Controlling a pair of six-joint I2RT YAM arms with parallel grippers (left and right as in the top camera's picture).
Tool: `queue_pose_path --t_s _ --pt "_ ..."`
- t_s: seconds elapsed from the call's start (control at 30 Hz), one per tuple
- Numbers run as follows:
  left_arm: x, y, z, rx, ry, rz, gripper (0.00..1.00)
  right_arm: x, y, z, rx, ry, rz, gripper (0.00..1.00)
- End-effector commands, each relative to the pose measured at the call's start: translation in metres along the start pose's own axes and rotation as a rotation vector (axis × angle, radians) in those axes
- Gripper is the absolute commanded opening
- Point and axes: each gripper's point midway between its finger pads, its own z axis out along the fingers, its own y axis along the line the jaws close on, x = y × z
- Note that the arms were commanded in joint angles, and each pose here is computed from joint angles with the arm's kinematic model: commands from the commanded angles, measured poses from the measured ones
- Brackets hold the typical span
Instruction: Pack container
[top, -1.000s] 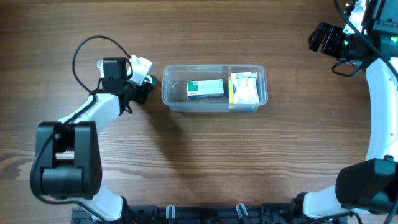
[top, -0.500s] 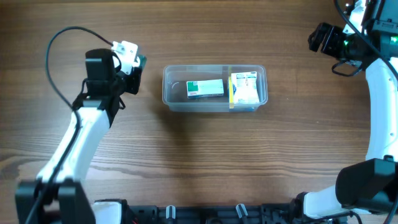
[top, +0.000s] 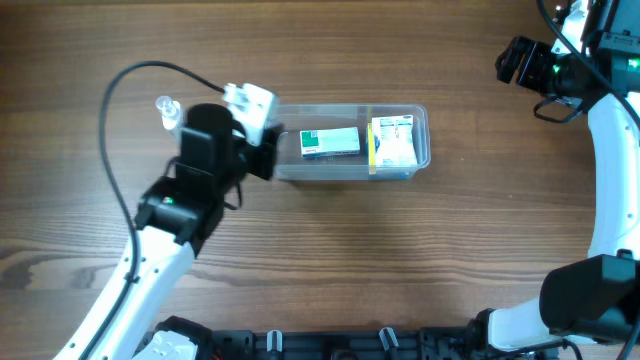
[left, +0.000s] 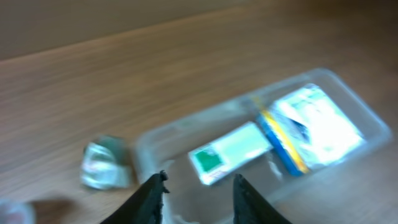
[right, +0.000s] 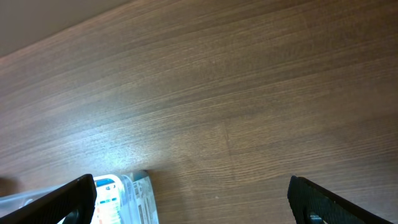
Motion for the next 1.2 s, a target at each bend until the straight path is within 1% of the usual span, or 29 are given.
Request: queue_pose_path --t_s 0.0,0.13,0.2,0.23,0.27,0.3,0.33,0.37,0.47,0.5,0.57,0.6,0.67,0.8,0.93,1.17 --pt "0.006 -0.031 0.006 0.042 0.022 0.024 0.43 -0.001 0.001 -0.001 0.003 -0.004 0.011 1.00" --pt "0.007 -0.019 0.008 -0.071 0.022 0.044 0.45 -0.001 0.001 -0.001 0.003 -0.004 0.010 1.00" --pt "0.003 -0.014 0.006 -0.096 0.005 0.041 0.52 -0.001 0.001 -0.001 0.004 -0.004 0.010 1.00" --pt "0.001 -0.012 0.006 -0.099 -0.003 0.038 0.59 -0.001 0.001 -0.001 0.003 -0.004 0.010 1.00" --pt "-0.002 -0.010 0.006 -0.104 -0.013 0.034 0.68 -0.001 0.001 -0.001 0.003 -0.004 0.011 1.00" --pt "-0.004 -0.008 0.006 -0.109 -0.023 0.031 0.80 -0.001 0.001 -0.001 0.003 -0.004 0.011 1.00" --pt "-0.007 -0.006 0.006 -0.113 -0.033 0.032 0.88 -0.001 0.001 -0.001 0.004 -0.004 0.011 1.00" --pt "-0.011 -0.004 0.005 -0.117 -0.048 0.040 1.00 -0.001 0.001 -0.001 0.004 -0.004 0.011 1.00" --pt "-0.018 0.006 0.004 -0.143 -0.073 0.080 1.00 -0.001 0.001 -0.001 0.003 -0.004 0.011 1.00" --pt "-0.021 0.015 0.003 -0.168 -0.083 0.064 1.00 -0.001 0.001 -0.001 0.003 -0.004 0.011 1.00" --pt "-0.025 0.035 0.002 -0.212 -0.103 0.012 1.00 -0.001 0.001 -0.001 0.004 -0.004 0.010 1.00" --pt "-0.027 0.060 0.001 -0.263 -0.121 -0.057 1.00 -0.001 0.001 -0.001 0.003 -0.004 0.011 1.00" --pt "-0.027 0.091 0.000 -0.326 -0.140 -0.131 1.00 -0.001 0.001 -0.001 0.003 -0.004 0.011 1.00" --pt "-0.030 0.138 0.004 -0.418 -0.181 -0.188 1.00 -0.001 0.001 -0.001 0.003 -0.004 0.011 1.00" --pt "-0.029 0.161 0.027 -0.447 -0.178 -0.205 1.00 -0.001 0.001 -0.001 0.003 -0.004 0.011 1.00" --pt "-0.012 0.182 0.088 -0.451 -0.098 -0.220 1.00 -0.001 0.001 -0.001 0.003 -0.004 0.011 1.00"
